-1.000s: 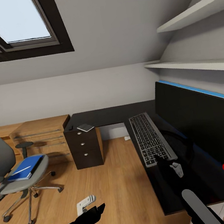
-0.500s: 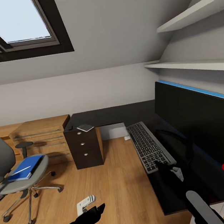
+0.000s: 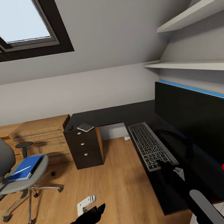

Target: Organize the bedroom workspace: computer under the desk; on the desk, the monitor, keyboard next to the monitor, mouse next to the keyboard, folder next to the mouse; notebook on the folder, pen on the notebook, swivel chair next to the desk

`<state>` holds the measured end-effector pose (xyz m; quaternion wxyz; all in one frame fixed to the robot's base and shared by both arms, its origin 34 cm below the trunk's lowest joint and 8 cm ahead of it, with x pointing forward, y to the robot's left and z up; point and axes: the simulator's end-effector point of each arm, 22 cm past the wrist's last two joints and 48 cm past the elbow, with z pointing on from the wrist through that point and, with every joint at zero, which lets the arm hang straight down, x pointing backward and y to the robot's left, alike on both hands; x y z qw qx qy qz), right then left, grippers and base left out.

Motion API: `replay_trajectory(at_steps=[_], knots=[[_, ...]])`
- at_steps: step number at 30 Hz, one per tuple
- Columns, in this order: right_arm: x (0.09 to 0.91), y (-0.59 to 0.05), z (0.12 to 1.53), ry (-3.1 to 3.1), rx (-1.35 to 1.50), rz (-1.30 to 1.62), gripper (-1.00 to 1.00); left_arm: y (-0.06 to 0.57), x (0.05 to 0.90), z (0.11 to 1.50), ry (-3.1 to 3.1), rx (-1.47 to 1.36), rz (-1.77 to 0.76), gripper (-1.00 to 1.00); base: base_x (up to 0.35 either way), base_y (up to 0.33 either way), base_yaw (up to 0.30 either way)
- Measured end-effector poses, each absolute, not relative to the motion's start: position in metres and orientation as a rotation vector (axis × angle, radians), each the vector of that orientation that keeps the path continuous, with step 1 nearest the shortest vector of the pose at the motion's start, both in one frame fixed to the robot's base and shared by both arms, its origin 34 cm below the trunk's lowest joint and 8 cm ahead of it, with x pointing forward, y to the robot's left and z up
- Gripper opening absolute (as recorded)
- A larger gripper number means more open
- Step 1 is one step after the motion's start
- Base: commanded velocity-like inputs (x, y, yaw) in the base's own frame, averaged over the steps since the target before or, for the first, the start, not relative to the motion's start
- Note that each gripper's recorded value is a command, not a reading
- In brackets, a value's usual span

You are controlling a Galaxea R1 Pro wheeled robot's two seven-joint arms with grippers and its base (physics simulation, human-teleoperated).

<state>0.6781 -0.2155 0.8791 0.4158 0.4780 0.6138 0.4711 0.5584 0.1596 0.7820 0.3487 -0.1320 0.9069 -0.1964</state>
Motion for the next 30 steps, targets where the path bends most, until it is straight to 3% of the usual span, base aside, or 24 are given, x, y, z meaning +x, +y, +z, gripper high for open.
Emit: replay_trajectory(at_steps=[30], knots=[[0.6775, -0.2174, 0.8747, 1.547, 1.210, 1.172, -1.00, 0.1613, 0.5579, 0.7802, 2.354, -0.344, -0.505, 1.00, 0.031, 0.000, 0.000]])
